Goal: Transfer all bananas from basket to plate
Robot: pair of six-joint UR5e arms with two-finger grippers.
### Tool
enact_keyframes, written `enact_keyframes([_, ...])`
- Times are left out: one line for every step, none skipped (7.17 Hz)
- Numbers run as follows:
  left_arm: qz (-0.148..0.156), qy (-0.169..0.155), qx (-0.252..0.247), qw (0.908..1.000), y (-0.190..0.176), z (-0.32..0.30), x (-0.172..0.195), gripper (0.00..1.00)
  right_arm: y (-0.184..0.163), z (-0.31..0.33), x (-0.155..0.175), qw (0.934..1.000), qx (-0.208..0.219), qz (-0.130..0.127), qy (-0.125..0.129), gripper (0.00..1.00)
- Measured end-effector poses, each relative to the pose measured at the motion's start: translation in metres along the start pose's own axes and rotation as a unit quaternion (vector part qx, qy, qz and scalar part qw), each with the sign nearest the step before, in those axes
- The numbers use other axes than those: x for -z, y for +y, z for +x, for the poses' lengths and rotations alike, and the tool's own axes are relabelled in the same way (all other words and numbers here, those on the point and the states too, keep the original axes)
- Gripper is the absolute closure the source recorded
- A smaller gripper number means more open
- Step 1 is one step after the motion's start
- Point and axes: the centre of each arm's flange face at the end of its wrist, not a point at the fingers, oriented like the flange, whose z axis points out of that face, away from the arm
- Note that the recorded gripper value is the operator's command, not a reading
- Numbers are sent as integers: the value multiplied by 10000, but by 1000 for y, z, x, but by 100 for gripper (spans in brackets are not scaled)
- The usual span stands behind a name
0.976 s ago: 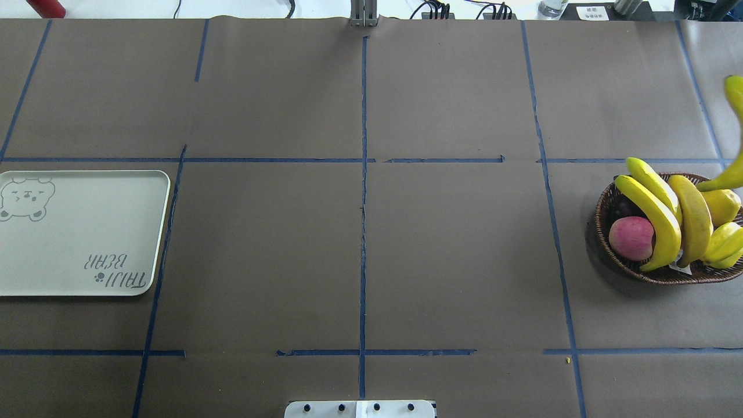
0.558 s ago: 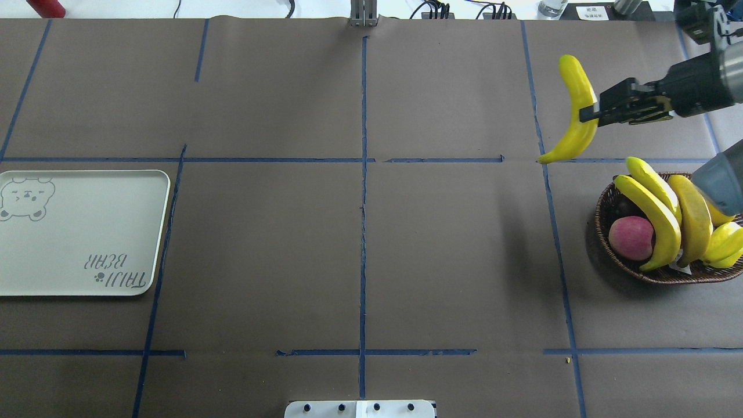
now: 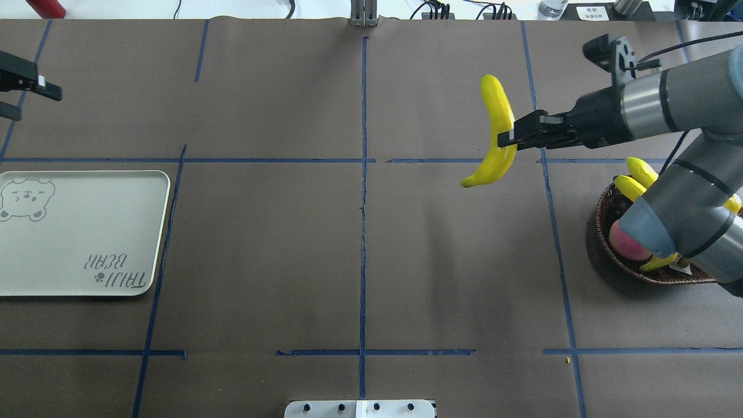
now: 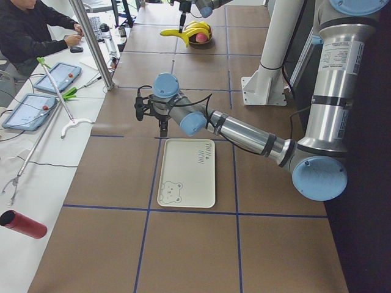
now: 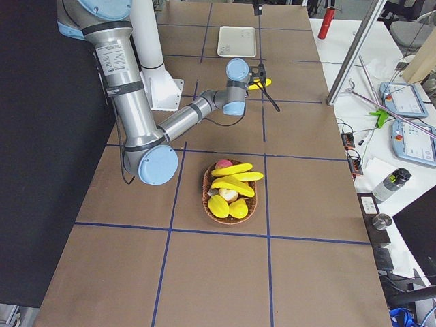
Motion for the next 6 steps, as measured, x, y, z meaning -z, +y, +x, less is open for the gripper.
enact_keyframes([-199, 183, 209, 9994, 18, 47, -21, 2, 13, -16, -16, 9999, 69, 26, -71, 99])
enact_keyframes([-302, 301, 301, 9986, 31, 75, -32, 2, 22, -25, -26, 9998, 122, 67, -106, 99])
enact_keyframes([-363, 395, 332, 9980, 41, 92, -41, 2, 26, -34, -32, 9997, 180, 104, -152, 99])
enact_keyframes([-355, 507, 425, 9972, 54, 117, -52, 2, 28, -45, -37, 9994, 221, 147, -200, 99])
enact_keyframes([-251, 631, 564, 9961, 70, 146, -72, 3, 31, -54, -40, 9993, 231, 177, -213, 99])
enact_keyframes([-84, 732, 664, 9951, 88, 172, -97, 4, 36, -63, -41, 9993, 221, 202, -203, 99])
